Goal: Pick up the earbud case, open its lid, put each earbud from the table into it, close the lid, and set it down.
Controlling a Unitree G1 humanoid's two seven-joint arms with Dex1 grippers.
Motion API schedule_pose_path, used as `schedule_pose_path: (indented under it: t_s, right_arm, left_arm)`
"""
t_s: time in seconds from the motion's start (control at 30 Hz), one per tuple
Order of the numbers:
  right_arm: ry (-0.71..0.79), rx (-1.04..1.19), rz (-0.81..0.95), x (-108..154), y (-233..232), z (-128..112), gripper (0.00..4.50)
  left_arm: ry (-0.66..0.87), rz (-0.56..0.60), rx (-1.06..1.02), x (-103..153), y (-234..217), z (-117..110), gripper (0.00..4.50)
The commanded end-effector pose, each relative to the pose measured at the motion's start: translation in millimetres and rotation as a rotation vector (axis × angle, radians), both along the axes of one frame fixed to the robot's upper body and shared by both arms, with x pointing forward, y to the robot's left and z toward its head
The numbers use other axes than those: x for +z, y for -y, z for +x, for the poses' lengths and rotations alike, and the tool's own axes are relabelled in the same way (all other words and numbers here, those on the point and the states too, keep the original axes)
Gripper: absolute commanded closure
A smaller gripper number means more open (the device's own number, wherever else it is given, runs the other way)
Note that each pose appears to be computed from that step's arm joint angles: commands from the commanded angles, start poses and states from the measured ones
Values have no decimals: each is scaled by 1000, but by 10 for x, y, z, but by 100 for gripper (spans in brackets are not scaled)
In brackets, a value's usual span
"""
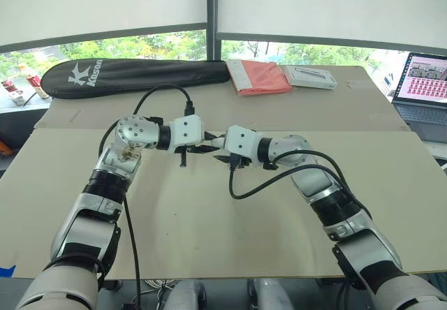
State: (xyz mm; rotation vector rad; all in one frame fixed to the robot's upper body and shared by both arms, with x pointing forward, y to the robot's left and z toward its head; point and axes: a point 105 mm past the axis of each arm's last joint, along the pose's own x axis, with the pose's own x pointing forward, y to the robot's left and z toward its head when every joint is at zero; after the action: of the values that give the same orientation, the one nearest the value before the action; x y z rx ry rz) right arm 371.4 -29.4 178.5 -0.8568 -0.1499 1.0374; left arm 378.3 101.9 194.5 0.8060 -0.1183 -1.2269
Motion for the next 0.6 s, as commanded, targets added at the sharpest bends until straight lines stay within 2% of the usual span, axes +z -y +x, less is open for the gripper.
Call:
schedule_pose_path:
  t_s: [0.03, 0.17, 0.27, 0.37, 0.6]
  right_arm:
    - [17, -66, 107, 183, 237, 20, 2]
    - [-82, -120, 315, 271, 364, -25, 2]
    - [-233, -98, 493, 360, 349, -137, 2]
    - [-277, -114, 562, 412, 350, -173, 2]
    - [-323, -124, 634, 500, 260, -166, 2]
  left_arm:
    - [-98, -159, 88, 120, -136, 34, 400]
    - [-345, -367, 155, 127, -240, 24, 400]
    - [-529, -515, 154, 166, -291, -51, 400]
    - [-624, -542, 127, 155, -294, -168, 400]
    - [-651, -530, 89, 142, -205, -288, 400]
